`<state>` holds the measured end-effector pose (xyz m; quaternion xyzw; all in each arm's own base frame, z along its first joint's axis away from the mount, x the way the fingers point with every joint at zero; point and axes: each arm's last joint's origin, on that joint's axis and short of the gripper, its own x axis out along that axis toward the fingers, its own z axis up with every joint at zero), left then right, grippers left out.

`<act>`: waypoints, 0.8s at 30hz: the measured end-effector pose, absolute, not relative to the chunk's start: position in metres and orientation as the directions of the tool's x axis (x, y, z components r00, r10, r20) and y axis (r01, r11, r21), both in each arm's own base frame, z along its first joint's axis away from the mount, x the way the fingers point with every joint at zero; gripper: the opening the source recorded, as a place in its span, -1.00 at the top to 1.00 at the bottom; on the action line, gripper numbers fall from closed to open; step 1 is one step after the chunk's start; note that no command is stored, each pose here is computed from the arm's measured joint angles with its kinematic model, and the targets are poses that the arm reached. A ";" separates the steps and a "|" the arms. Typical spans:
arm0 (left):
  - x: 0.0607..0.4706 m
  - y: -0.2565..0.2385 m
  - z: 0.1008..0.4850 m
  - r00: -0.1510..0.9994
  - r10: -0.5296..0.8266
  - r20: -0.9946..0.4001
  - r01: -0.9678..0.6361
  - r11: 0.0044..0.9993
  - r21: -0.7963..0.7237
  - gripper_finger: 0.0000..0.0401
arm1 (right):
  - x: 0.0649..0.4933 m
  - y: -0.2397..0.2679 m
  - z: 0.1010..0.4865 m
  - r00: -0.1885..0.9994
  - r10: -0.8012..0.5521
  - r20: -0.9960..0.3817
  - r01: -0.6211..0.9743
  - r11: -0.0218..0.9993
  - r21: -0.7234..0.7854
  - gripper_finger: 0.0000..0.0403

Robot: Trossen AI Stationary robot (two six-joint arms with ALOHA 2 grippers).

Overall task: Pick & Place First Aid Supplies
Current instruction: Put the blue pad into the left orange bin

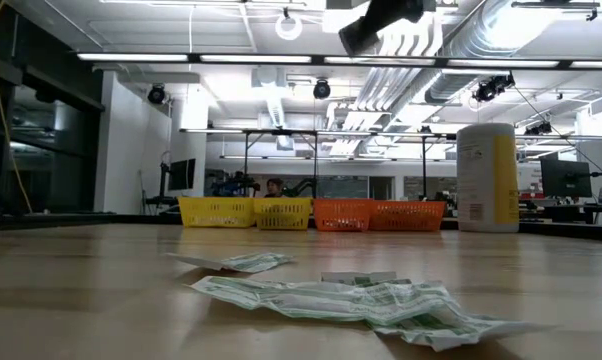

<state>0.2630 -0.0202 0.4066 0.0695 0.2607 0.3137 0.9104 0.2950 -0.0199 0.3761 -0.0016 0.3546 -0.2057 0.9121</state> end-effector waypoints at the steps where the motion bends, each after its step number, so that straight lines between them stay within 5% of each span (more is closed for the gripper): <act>1: 0.258 -0.017 0.407 0.653 0.612 -0.446 -0.536 0.790 0.298 0.33 | 0.293 -0.025 0.375 0.644 -0.389 -0.659 0.389 0.908 -0.156 1.00; 12: 0.227 0.011 0.379 0.558 0.534 -0.636 -0.473 0.834 0.285 0.37 | 0.290 -0.115 0.350 0.525 -0.378 -0.762 0.463 0.879 -0.116 1.00; 24: 0.203 0.026 0.301 0.726 0.379 -0.574 -0.449 0.893 0.021 0.37 | 0.313 -0.195 0.294 0.505 -0.323 -0.800 0.572 0.820 0.030 1.00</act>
